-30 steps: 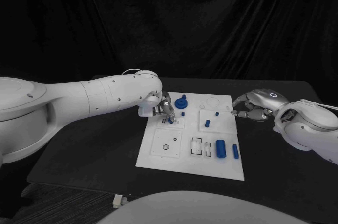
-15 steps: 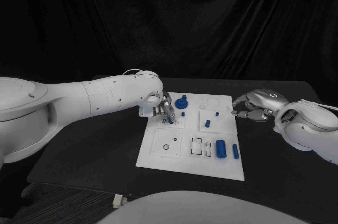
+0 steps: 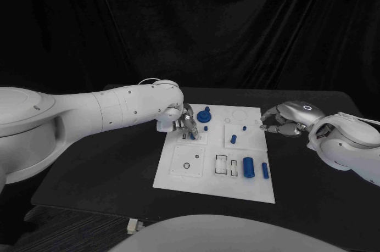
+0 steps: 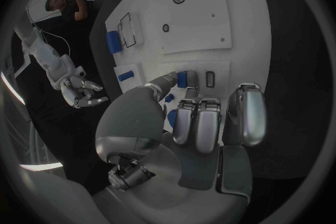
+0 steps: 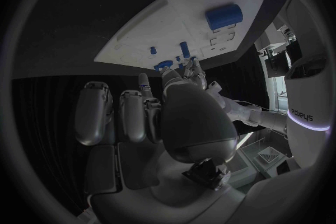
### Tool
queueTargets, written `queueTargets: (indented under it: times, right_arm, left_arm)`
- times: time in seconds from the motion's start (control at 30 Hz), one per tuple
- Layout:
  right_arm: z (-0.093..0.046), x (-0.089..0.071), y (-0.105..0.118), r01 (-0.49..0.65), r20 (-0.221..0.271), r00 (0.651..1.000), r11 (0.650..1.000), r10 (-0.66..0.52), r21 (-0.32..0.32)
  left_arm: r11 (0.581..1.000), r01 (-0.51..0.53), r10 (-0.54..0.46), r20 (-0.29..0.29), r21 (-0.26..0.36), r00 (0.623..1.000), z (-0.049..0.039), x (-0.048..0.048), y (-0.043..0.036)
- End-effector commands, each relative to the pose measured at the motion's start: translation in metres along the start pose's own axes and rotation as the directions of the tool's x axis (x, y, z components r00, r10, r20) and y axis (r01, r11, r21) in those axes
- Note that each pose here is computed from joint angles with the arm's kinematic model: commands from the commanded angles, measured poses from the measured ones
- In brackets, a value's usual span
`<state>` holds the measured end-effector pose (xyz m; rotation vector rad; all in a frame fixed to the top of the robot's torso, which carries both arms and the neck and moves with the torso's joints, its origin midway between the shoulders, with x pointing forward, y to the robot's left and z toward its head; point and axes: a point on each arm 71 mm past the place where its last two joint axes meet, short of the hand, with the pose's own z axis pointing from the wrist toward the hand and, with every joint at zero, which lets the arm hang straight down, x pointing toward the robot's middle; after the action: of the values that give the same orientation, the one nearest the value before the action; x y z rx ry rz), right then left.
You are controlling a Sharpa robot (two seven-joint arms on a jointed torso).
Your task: Assemble the parts on the task board
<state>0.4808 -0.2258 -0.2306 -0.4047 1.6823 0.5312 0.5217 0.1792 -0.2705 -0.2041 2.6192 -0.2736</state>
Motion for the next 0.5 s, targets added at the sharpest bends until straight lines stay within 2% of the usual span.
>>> queueTargets:
  times: [0.03, 0.5]
  right_arm:
    - [-0.0003, 0.0009, 0.0001, -0.001, 0.003, 1.0, 1.0, 0.001, 0.004]
    - [-0.0002, 0.0016, -0.0003, -0.001, -0.003, 1.0, 1.0, 0.001, 0.007]
  left_arm:
    - [1.0, -0.002, 0.002, -0.004, 0.007, 1.0, 0.0015, 0.0026, -0.0018]
    - [1.0, -0.001, 0.001, -0.003, 0.004, 1.0, 0.0018, 0.0023, -0.0021]
